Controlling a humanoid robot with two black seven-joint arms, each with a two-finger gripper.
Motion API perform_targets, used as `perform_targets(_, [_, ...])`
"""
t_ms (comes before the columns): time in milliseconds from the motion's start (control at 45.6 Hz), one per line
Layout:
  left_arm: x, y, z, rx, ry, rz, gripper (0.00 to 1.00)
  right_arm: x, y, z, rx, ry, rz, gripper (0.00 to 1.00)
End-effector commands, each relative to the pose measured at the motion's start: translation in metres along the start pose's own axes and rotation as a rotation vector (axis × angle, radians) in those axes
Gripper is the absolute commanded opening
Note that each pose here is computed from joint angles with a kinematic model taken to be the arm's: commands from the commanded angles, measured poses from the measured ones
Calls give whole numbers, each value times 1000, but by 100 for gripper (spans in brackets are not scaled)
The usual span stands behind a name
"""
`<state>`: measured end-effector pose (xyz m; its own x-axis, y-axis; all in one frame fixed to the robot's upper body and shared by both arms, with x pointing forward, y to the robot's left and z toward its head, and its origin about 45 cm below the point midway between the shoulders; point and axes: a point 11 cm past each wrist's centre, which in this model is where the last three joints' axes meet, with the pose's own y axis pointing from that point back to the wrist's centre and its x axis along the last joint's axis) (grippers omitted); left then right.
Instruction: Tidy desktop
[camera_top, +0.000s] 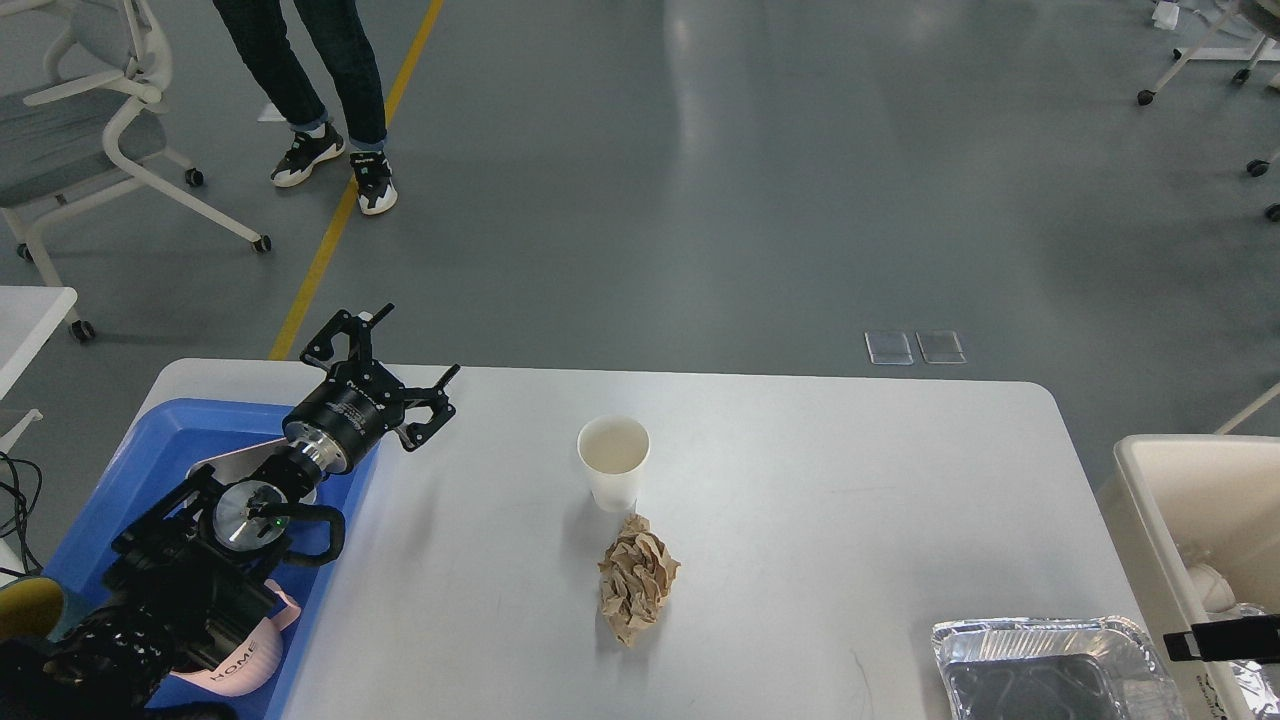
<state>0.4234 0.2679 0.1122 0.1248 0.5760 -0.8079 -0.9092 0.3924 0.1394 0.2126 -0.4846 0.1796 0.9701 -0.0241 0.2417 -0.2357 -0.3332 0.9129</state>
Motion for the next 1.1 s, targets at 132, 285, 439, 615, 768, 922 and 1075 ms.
perform_targets(132, [1,1,-5,2,7,1,97,-13,-25,16,-58,-27,-10,100])
perform_targets(285, [1,1,-5,4,7,-3,97,-23,-35,25,-75,-49,-32,100])
perform_targets(439, [3,3,-6,5,8,0,97,-30,-46,25,-68,-64,-45,100])
perform_targets(615, [4,4,-7,6,10,2,97,-34,-57,30,-69,-98,-34,100])
perform_targets(768, [7,7,-10,9,14,10,97,-37,-62,30,-65,-105,-35,100])
perform_targets(922, [8,7,-10,9,14,11,97,-39,-65,32,-61,-142,-25,100])
perform_targets(1075, [11,10,-11,10,15,18,97,-37,-76,35,-68,-156,-21,100])
